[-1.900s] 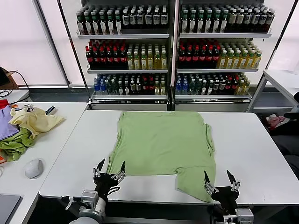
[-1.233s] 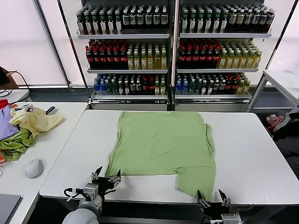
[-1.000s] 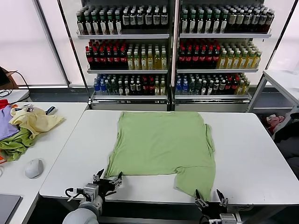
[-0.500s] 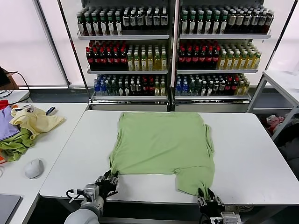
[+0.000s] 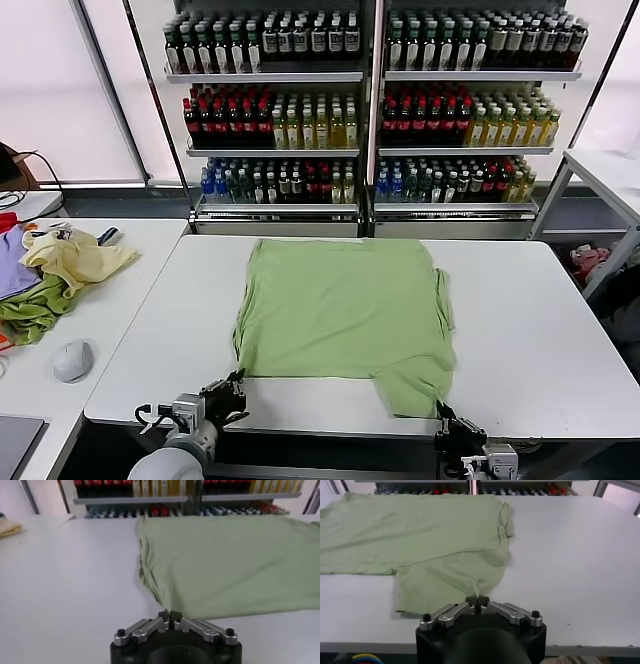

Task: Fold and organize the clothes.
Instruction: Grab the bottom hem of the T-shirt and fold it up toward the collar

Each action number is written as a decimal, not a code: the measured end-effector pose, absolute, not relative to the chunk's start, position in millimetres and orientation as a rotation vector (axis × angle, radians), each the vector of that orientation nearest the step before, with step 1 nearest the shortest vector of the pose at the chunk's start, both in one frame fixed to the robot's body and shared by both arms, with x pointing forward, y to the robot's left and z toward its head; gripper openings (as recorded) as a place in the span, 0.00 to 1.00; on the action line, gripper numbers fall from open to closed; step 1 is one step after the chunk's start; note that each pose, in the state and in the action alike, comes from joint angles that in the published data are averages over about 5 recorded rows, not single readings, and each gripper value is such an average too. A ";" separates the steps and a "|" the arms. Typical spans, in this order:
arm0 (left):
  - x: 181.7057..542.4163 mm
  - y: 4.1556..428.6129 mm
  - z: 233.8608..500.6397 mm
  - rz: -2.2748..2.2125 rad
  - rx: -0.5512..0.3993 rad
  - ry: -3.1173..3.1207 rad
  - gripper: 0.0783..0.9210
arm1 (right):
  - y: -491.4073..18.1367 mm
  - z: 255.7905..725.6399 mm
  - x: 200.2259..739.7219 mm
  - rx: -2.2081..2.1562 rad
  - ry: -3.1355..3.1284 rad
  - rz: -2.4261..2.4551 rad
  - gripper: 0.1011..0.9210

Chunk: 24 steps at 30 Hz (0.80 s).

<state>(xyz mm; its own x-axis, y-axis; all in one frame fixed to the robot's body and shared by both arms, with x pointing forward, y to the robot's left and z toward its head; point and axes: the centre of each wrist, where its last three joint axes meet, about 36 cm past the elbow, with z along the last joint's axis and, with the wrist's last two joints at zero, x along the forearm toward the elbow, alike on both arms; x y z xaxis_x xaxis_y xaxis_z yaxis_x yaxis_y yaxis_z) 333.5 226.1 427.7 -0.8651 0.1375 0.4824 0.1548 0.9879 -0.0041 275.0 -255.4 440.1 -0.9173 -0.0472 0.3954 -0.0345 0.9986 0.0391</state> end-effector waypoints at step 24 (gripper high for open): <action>396.5 224.0 438.8 -0.169 -0.265 -2.700 0.02 | -285.1 463.6 394.2 0.085 -2.953 0.013 0.03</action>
<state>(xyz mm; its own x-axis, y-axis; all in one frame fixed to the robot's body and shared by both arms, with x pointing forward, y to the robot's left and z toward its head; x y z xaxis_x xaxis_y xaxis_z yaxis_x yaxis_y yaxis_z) 396.5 224.0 438.8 -0.8935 0.1593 0.4198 0.2104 0.9745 0.0782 394.2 -285.1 463.6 -0.9808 -0.0561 0.1868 -0.0578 0.9983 -0.0037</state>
